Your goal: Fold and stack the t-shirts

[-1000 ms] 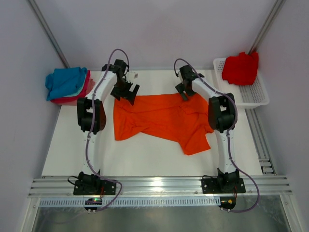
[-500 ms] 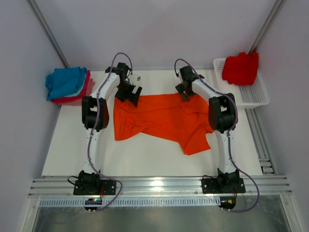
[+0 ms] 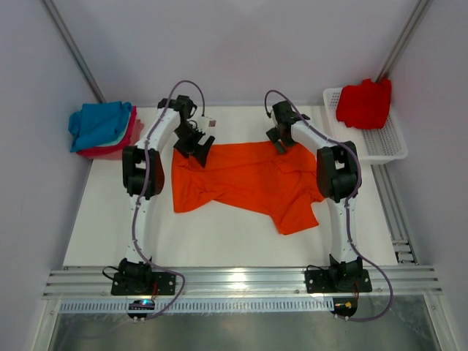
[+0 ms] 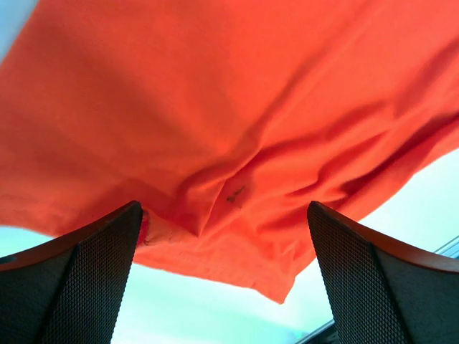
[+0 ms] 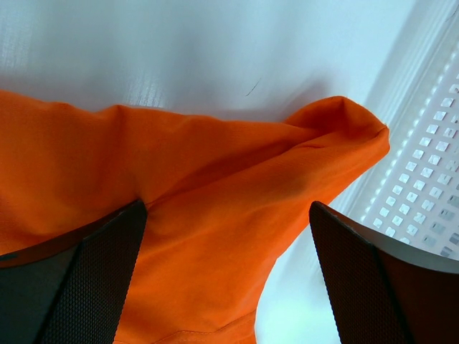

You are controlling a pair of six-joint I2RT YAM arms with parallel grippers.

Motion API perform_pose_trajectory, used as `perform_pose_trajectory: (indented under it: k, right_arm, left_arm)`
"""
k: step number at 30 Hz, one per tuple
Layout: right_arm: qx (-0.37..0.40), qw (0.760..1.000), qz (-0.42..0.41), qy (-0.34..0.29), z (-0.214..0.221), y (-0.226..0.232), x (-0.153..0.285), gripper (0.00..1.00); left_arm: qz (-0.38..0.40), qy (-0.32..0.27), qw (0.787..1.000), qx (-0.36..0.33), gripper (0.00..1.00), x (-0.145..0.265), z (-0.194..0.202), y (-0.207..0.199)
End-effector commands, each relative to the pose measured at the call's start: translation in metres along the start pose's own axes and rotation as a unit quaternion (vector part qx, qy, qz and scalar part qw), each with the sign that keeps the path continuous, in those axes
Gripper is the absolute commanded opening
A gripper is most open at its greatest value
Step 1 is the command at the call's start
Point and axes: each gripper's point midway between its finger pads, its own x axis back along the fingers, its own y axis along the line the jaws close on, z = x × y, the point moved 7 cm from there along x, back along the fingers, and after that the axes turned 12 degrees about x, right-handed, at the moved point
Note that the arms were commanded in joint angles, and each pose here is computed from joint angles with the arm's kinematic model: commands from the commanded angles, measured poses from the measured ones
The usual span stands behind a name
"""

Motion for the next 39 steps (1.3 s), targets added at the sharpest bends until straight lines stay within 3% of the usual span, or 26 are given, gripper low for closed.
perform_pose_trajectory:
  k: [1,4,11,16,19,29,39]
  right_arm:
    - [0.005,1.0,-0.003,0.009,0.004,-0.001,0.009,0.99]
    - [0.004,1.0,0.0,0.008,0.003,-0.002,0.01,1.0]
    - [-0.005,1.0,0.005,-0.008,-0.001,-0.014,0.032,0.99]
    - [-0.007,0.999,0.024,-0.028,-0.006,-0.026,0.047,0.99]
    - [-0.003,0.999,0.025,-0.021,-0.005,-0.025,0.043,0.99]
    - [0.003,1.0,0.014,-0.007,0.003,-0.015,0.034,0.99]
    - [0.001,1.0,0.012,-0.003,0.004,-0.013,0.03,1.0]
  left_arm:
    - [0.033,0.07,0.997,-0.023,0.99,0.07,0.045,-0.03]
    - [0.025,0.093,0.995,-0.02,0.99,0.079,0.062,-0.03]
    - [0.039,0.062,0.997,0.008,0.99,0.089,0.058,-0.025]
    - [0.068,-0.053,0.995,0.047,0.99,0.075,0.012,-0.023]
    - [0.107,-0.068,0.99,0.068,0.99,0.057,-0.007,-0.023]
    - [0.14,-0.023,0.988,0.056,0.99,0.007,-0.01,-0.018]
    - [0.022,0.02,0.996,0.08,0.99,0.048,0.018,-0.01]
